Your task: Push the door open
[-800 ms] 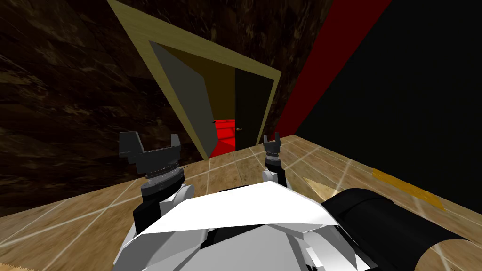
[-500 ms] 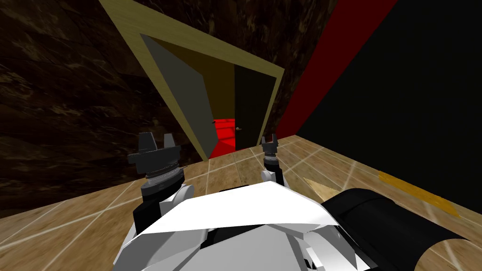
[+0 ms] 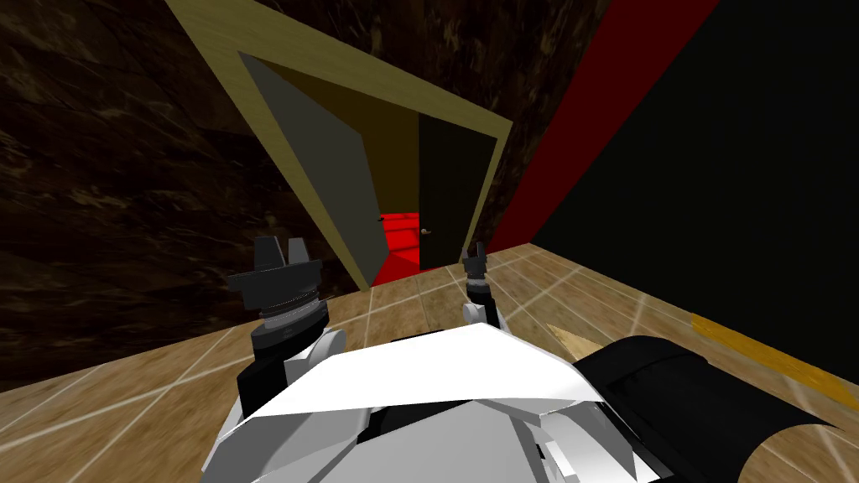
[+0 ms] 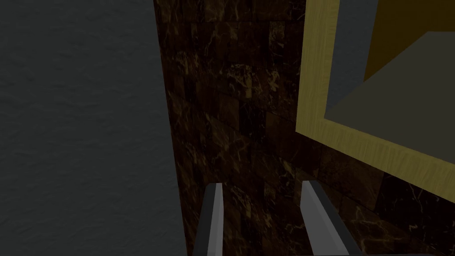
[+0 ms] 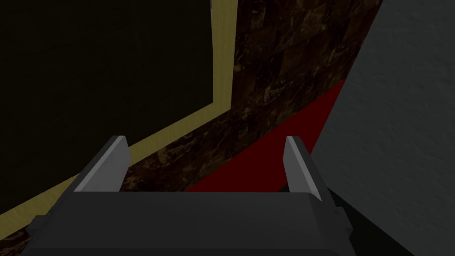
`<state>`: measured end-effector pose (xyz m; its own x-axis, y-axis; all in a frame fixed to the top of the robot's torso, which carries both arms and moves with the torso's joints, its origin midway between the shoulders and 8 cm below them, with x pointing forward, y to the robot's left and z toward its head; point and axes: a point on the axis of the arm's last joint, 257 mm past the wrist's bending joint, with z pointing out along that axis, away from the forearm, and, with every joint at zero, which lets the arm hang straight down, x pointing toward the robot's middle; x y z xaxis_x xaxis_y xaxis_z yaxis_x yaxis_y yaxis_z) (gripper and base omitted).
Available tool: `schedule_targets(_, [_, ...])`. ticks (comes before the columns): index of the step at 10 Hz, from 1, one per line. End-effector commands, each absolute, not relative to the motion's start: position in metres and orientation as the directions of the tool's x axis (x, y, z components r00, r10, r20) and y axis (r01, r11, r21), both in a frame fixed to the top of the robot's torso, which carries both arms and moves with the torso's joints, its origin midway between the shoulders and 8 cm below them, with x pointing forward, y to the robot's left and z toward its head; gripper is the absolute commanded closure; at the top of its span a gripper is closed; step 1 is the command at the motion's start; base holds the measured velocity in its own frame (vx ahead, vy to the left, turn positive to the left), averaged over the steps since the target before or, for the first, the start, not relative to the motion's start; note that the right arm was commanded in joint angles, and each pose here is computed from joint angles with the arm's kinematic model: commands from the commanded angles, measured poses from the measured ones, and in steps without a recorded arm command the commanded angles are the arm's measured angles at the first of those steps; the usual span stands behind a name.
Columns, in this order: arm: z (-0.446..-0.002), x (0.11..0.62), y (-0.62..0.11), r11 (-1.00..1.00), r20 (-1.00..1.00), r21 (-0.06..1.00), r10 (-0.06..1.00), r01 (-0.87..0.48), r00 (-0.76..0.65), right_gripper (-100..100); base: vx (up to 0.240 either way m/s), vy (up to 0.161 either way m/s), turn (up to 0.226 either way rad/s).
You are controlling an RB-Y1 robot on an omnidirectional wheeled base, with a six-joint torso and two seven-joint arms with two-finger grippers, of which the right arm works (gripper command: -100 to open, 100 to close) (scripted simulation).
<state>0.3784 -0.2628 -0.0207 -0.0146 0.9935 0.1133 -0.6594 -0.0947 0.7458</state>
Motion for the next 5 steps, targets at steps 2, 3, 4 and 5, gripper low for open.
schedule_targets(2, [-0.036,0.389,-0.261,-0.087,0.103,0.767,0.995,-0.636,-0.012,-100,0.113,-0.017,0.019])
schedule_targets(3, [-0.043,0.393,-0.260,-0.084,0.100,0.775,0.995,-0.627,-0.011,-100,0.090,-0.017,0.016])
schedule_targets(4, [-0.050,0.397,-0.260,-0.081,0.096,0.783,0.995,-0.617,-0.010,-100,0.091,-0.020,0.022])
schedule_targets(5, [-0.057,0.401,-0.259,-0.078,0.092,0.791,0.996,-0.606,-0.009,-100,0.094,-0.034,0.024])
